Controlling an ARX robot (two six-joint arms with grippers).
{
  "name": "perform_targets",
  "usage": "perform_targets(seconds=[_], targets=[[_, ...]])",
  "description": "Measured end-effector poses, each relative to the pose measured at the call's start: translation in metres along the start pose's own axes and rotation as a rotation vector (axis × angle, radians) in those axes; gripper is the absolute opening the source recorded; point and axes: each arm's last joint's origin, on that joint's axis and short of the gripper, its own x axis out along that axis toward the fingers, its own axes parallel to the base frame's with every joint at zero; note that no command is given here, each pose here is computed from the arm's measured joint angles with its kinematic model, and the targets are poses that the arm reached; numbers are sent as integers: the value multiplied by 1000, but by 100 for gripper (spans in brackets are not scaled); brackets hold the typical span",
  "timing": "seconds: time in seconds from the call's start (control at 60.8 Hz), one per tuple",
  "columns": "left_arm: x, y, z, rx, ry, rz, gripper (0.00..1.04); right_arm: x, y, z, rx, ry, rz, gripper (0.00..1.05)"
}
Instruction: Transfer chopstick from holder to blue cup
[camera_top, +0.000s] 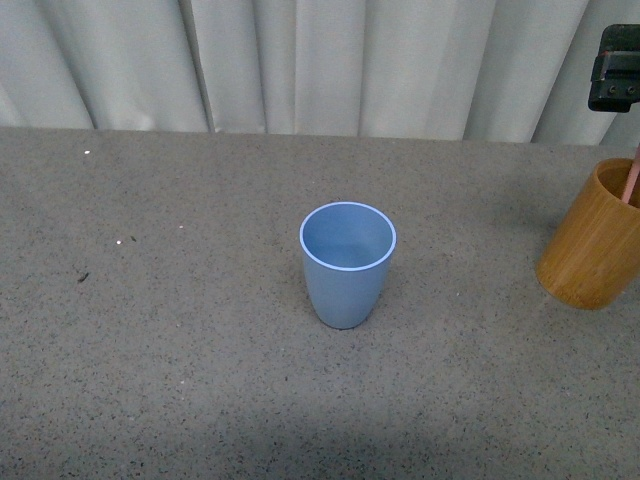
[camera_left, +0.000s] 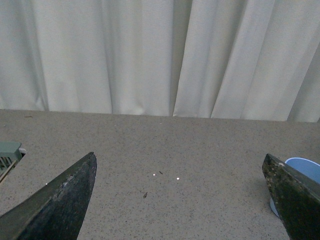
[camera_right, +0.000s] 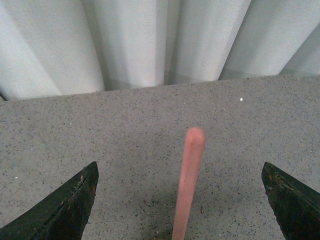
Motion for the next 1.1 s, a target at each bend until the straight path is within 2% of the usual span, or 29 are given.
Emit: perform_targets(seconds=[0.214,0.773,0.905,0.954,1.102], targets=[[0,0,0,0,0,0,98,22,4,-8,0,8,6,95],[0,0,0,0,0,0,98,38,5,-10,91,-152,13,94],[0,0,0,0,0,0,98,39,5,-20,91,-136,13,74],[0,0,0,0,0,0,98,40,5,-26,98,-128,13,61],[0,0,0,0,0,0,98,38,5,-32,106,-118,24,38]])
